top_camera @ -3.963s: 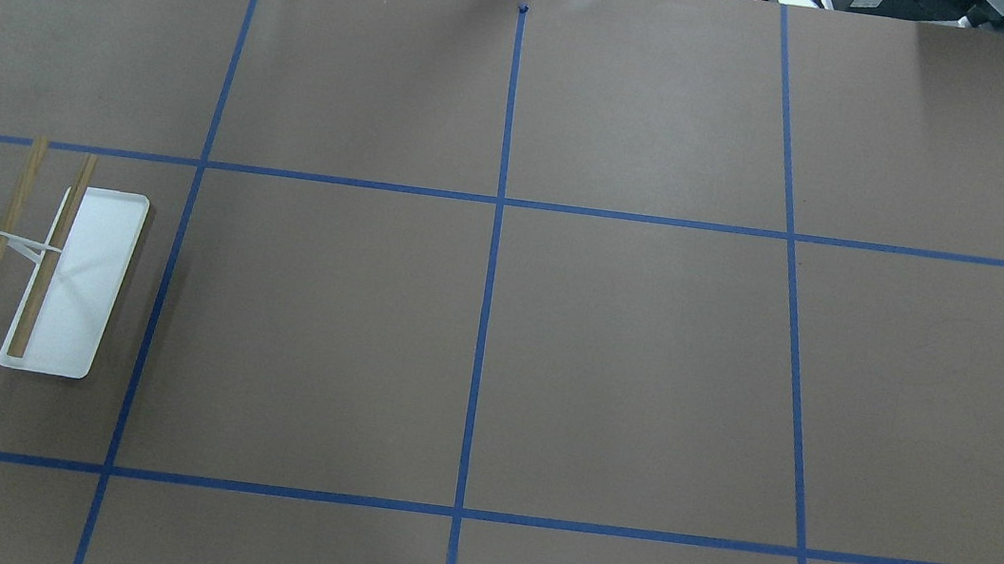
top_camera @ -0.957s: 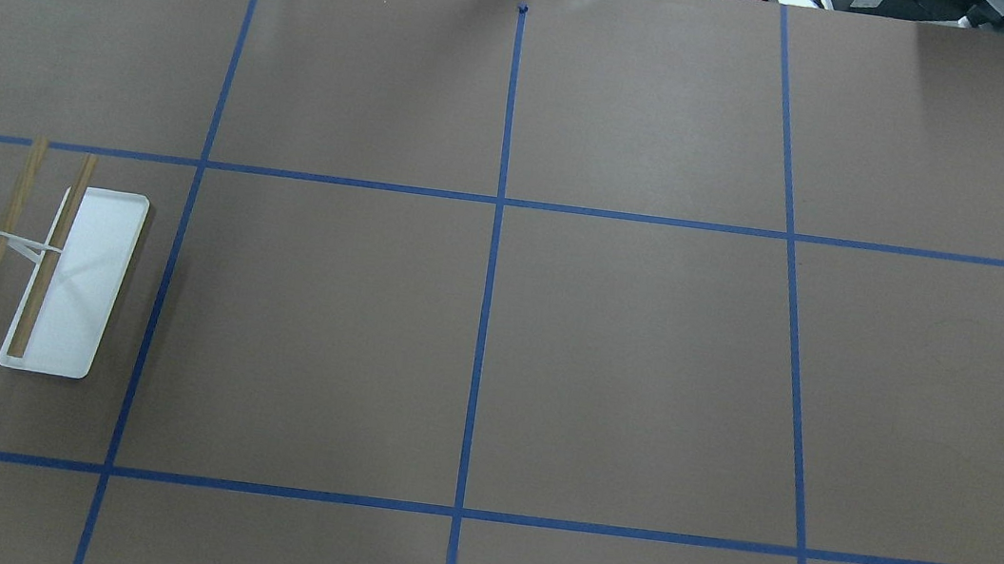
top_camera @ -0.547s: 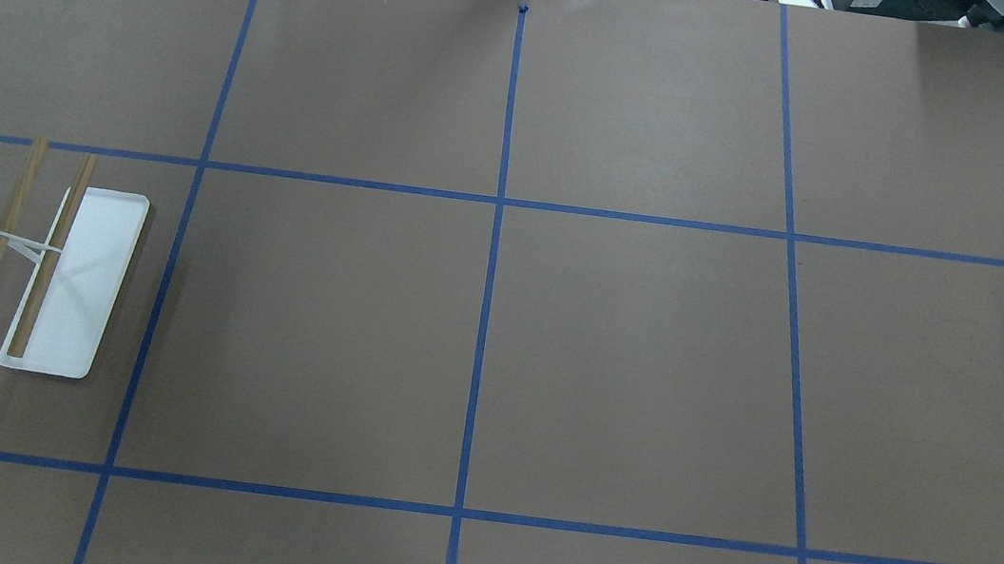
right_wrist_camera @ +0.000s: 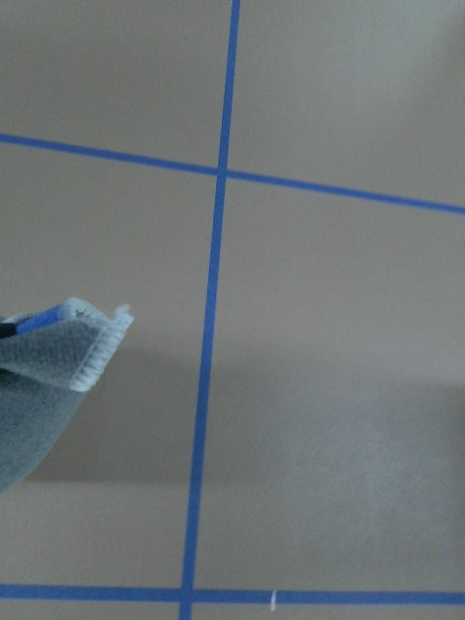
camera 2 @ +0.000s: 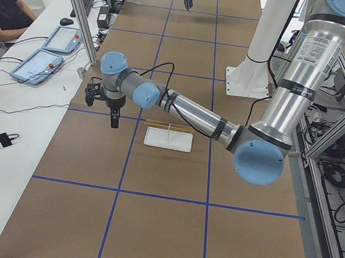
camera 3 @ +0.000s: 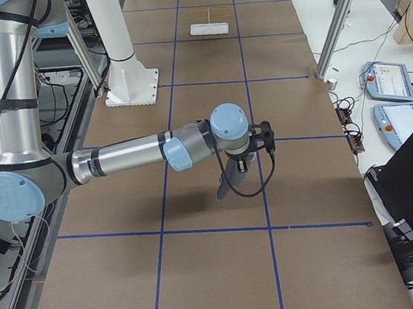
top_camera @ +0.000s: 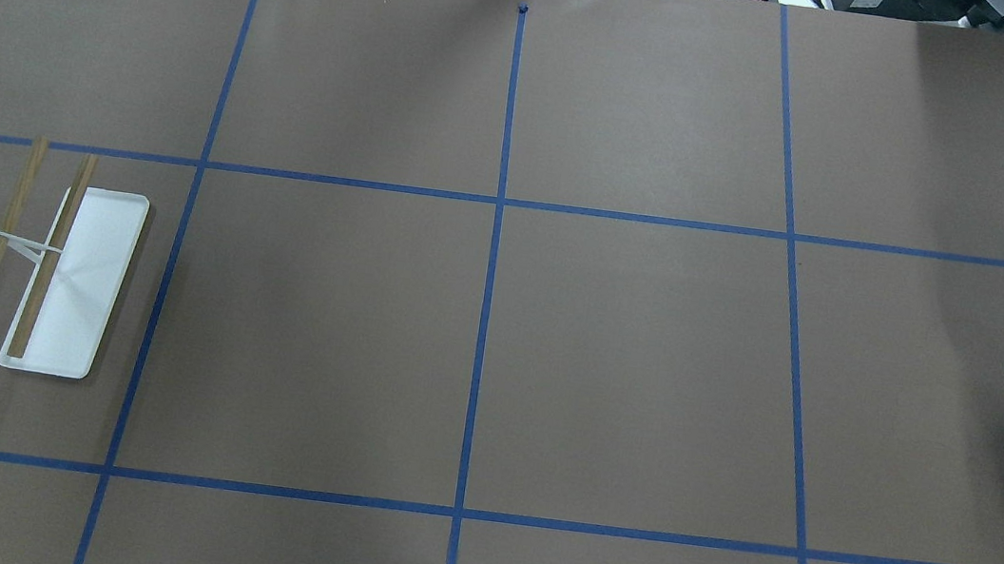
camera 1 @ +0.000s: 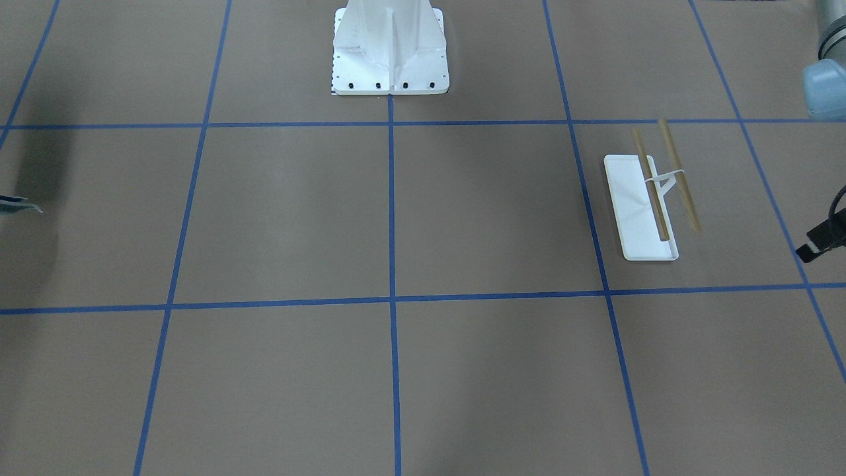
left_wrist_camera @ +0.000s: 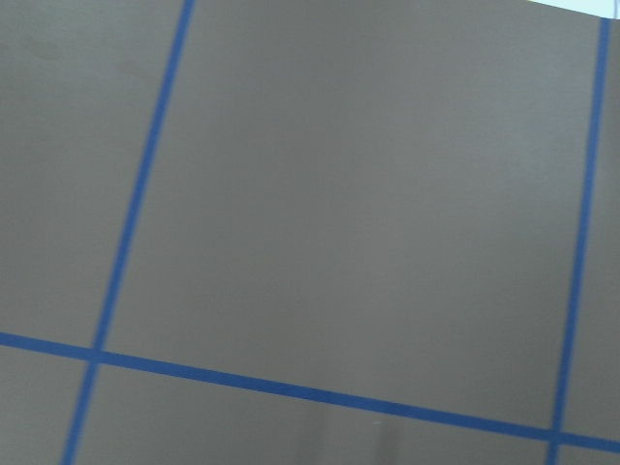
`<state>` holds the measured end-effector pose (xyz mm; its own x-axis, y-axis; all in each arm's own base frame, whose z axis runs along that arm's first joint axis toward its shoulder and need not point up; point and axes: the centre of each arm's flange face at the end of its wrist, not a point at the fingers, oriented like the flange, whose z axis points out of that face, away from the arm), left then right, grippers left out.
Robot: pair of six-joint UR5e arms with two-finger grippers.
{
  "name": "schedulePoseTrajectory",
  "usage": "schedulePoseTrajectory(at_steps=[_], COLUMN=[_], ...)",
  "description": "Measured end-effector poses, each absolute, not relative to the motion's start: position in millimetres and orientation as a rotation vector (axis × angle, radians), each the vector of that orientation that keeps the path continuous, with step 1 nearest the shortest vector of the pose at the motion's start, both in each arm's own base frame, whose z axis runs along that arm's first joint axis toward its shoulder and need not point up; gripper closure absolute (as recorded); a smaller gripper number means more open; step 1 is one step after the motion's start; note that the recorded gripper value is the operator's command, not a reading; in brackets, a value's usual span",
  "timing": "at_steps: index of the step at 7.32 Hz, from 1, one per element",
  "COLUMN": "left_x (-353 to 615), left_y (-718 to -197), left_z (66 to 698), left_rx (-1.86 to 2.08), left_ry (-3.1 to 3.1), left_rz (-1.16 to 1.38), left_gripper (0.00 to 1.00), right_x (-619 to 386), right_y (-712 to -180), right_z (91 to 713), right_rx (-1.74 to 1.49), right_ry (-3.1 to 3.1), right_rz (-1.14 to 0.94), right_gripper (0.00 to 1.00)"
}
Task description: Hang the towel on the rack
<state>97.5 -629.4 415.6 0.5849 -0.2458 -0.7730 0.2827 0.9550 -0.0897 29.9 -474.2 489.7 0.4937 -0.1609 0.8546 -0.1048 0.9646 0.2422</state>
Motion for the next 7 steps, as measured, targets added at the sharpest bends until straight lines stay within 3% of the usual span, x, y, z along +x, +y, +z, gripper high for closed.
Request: schedulePoseTrajectory(at_steps=[4,7], left_x=[219,285], left_y=[-634,-614], left_z=[274,182], left_rx=[-0.095,-0.205], left_ry=[1.036,1.118], left_rz=[-0.379,-0.453], left_gripper=[0.02,0.02], right_x=[-12,-134], right_y=[-512,-469], right_z=[318,220], right_rx=[0.489,0.542], right_ry=[-1.086,-1.084], right_rz=[-0.136,-0.101], right_gripper=[1.00,1.00])
